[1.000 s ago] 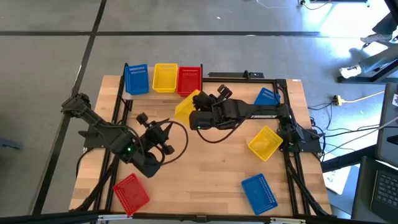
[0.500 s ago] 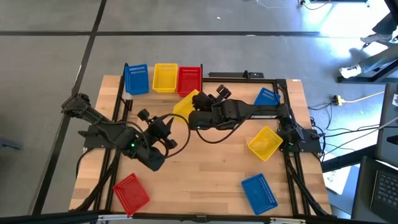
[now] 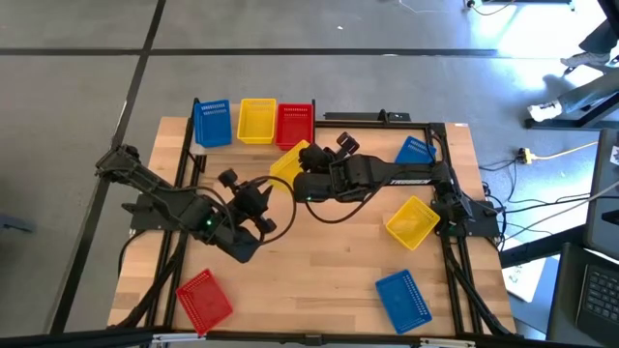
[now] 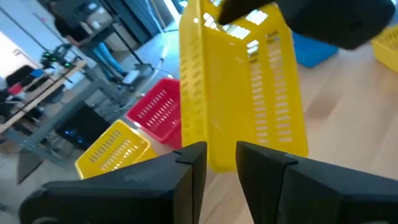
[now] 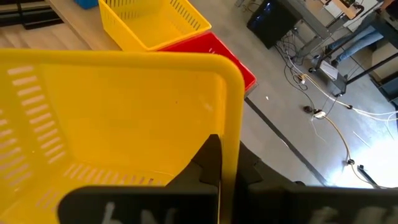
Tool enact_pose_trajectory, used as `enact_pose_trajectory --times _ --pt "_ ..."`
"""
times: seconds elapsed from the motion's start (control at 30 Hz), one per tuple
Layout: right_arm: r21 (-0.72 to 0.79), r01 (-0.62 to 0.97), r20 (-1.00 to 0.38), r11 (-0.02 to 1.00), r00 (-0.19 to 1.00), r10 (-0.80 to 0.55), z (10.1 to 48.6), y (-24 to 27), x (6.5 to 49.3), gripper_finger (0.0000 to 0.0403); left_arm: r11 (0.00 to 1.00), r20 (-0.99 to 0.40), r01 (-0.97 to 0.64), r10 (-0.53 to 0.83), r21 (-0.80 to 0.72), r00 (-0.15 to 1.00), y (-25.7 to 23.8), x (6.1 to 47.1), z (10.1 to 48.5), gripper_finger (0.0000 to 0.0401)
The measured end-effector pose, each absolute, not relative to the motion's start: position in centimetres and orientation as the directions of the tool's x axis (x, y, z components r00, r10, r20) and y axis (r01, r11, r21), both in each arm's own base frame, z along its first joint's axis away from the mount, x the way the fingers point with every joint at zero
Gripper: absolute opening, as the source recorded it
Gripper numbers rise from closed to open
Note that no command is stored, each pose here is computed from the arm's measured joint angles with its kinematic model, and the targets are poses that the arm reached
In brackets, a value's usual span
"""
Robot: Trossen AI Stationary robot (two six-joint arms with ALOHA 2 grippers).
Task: Stack baskets on shelf by color
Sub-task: Stack the bottom yellow bin on top of the yellow bin on the shelf
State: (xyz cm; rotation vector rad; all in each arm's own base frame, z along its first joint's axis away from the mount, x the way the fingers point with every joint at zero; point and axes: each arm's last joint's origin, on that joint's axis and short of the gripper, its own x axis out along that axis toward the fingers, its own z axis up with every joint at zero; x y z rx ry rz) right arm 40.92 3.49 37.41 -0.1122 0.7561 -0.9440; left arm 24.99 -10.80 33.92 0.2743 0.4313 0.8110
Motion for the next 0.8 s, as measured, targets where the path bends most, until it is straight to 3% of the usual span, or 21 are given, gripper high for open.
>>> enact_pose_trajectory --times 0.33,0.8 --pt "-0.400 0.684 -0.536 0.610 0.366 -0.761 37.4 4.0 40.9 0.0000 0.655 -0.289 -0.585 0.747 0.479 0.599 -10.2 25.3 33.9 0.0079" --pt "-0.394 0.674 -0.533 0.625 0.386 -0.753 37.4 4.9 40.9 0.0000 0.637 -0.318 -0.601 0.767 0.483 0.558 -8.5 26.0 33.8 0.0079"
